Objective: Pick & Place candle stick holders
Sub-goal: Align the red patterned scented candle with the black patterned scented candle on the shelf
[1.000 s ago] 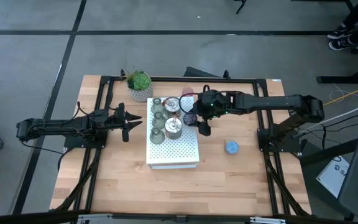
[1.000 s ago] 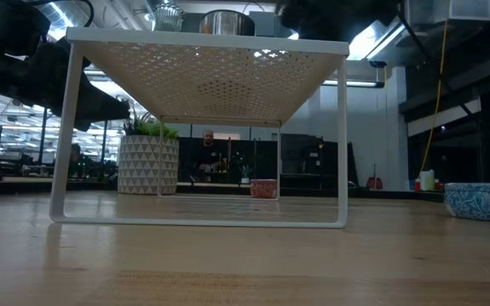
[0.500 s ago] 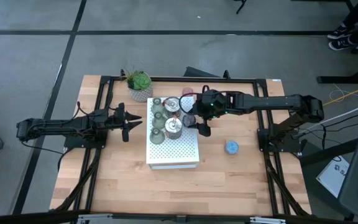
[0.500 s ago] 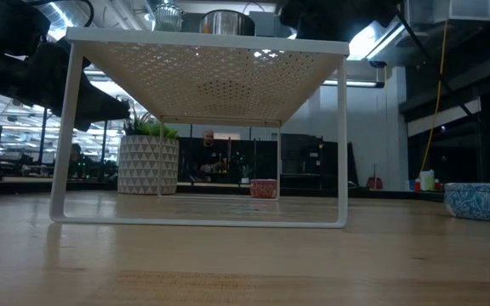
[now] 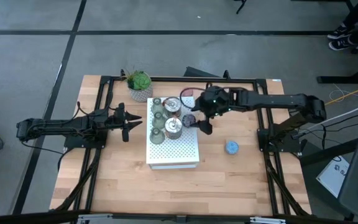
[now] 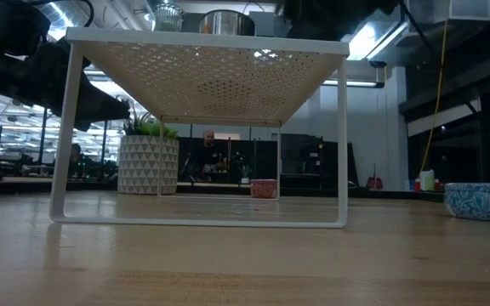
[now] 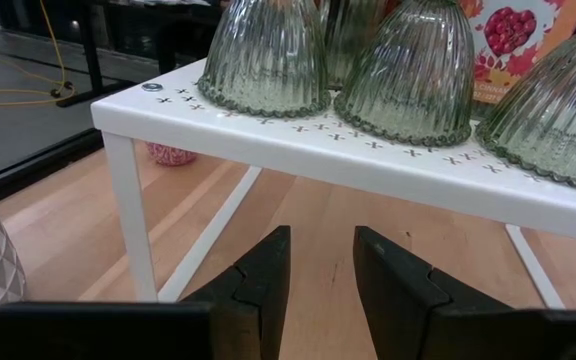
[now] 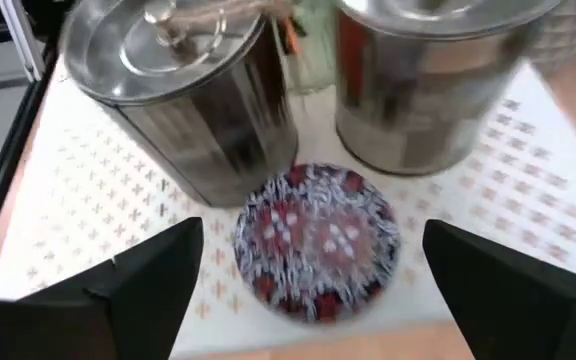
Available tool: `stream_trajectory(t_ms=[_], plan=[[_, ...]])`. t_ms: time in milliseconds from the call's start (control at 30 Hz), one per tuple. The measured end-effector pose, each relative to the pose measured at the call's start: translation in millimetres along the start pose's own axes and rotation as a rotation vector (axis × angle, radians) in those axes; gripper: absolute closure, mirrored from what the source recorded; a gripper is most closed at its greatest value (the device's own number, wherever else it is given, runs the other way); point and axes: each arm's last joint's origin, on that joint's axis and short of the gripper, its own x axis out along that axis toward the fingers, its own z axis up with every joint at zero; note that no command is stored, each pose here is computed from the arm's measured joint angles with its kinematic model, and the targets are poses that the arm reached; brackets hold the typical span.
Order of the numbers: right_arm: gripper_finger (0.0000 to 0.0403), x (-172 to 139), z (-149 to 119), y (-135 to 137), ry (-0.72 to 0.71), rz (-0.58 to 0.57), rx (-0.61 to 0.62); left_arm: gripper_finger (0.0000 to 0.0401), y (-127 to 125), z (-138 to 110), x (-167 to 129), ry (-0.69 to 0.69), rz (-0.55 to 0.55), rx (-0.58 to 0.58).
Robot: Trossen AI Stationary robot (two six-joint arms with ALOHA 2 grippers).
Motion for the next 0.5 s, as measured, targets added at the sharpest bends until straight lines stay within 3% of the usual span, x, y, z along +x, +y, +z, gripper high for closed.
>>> stream_trajectory(t_ms=[200, 400, 500], plan=[[0.0024, -26, 22, -3, 0.008, -0.024, -0.018, 0.0294, 0, 0, 0, 0.001, 0.0, 0.0], [0.0024, -28, 35, -3, -0.104, -0.033, -0.072, 0.0294, 0, 0, 0, 0.001, 0.0, 0.0], [0.0024, -29, 34, -8, -0.09, -0.088, -0.127, 0.0294, 0, 0, 0, 0.0, 0.0, 0.0]])
